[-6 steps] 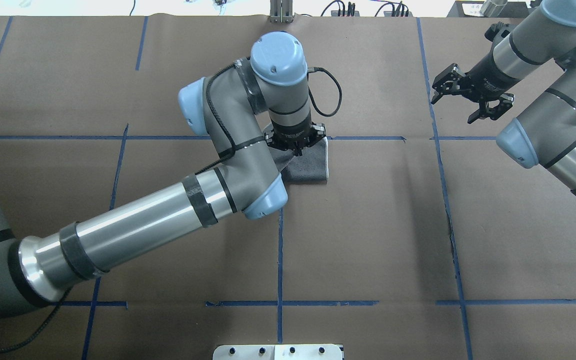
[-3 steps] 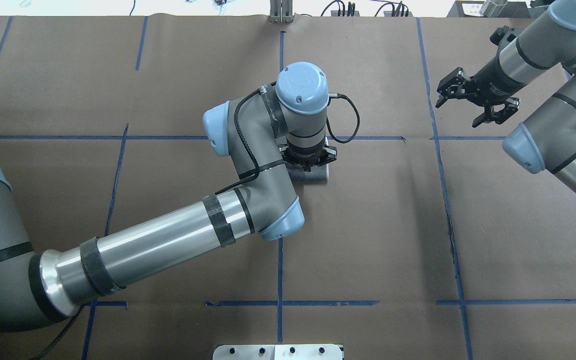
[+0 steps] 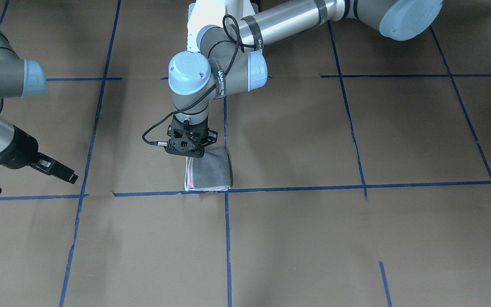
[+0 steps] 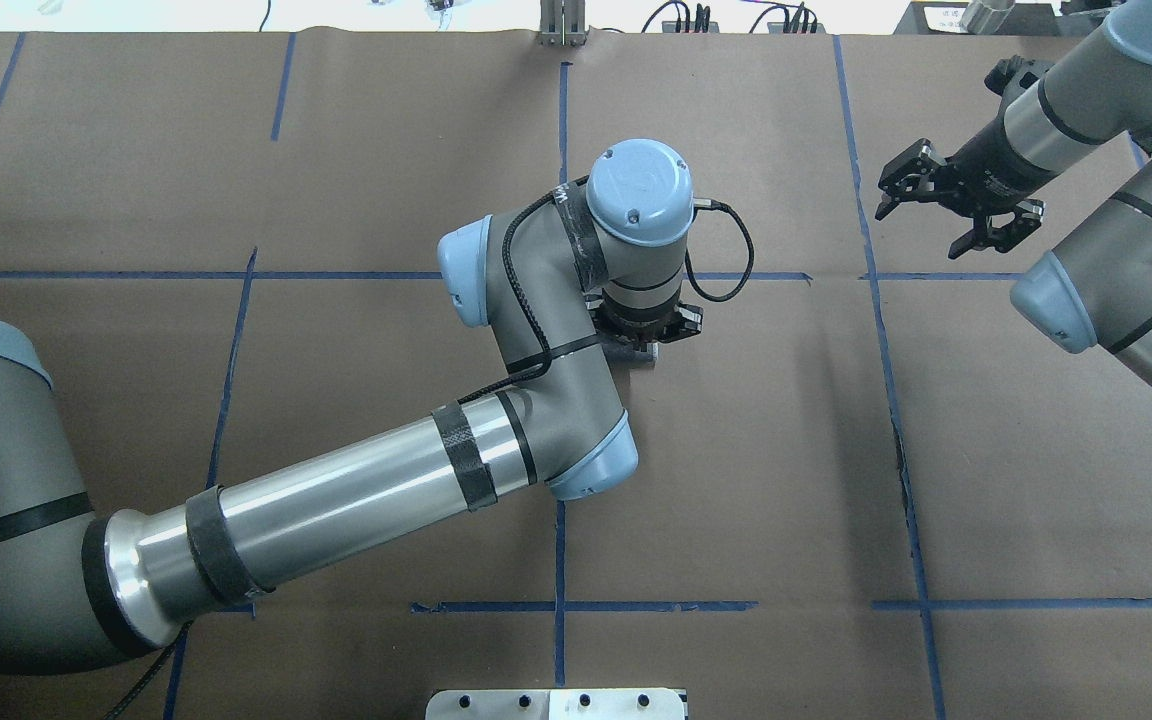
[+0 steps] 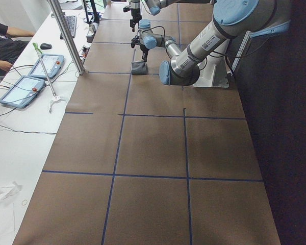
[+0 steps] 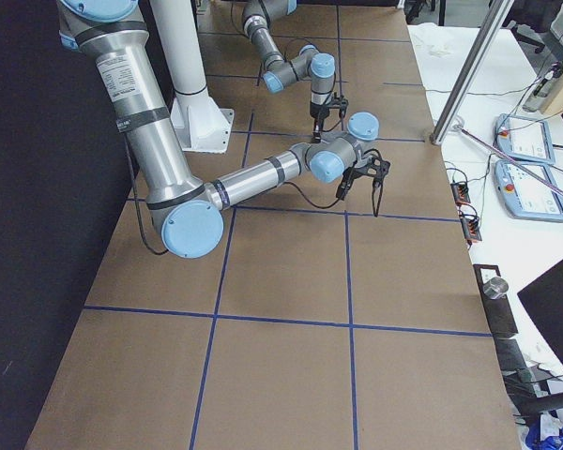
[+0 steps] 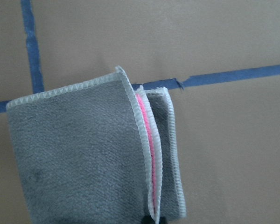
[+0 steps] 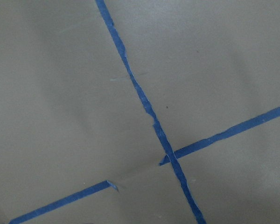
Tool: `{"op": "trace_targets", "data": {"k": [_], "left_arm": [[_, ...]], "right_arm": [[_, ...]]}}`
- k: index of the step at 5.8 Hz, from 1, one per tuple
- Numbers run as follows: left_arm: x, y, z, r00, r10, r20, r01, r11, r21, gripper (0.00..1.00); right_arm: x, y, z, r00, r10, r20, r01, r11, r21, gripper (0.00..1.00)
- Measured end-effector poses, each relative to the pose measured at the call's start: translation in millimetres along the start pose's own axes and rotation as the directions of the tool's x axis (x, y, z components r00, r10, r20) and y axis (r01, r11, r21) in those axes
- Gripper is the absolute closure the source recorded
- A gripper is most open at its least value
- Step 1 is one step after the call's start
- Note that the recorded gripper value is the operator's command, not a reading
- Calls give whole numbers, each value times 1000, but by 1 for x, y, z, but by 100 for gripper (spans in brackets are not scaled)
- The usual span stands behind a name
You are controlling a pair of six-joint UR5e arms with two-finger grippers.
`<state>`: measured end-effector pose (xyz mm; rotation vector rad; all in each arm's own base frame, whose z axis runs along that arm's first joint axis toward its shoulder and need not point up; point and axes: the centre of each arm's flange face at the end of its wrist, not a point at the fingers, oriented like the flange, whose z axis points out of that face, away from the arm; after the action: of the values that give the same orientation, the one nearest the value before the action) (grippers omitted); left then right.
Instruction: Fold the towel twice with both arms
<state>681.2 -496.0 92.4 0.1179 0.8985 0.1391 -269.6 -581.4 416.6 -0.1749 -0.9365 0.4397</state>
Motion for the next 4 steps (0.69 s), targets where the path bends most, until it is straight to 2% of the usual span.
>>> {"op": "trace_targets", "data": {"k": [1,2,4], "left_arm": [[2,3,1,1000,16,-1,-16,1000,-2,52],[3,4,2,999,38,-10,-38,999,3,1],[-7,-1,1,997,69,-32,-68,997,26,0]], "right_arm": [[0,0,0,1000,0,0,0,1000,0,0],[0,0,0,1000,0,0,0,1000,-1,0],[0,0,0,1000,0,0,0,1000,1,0]]}}
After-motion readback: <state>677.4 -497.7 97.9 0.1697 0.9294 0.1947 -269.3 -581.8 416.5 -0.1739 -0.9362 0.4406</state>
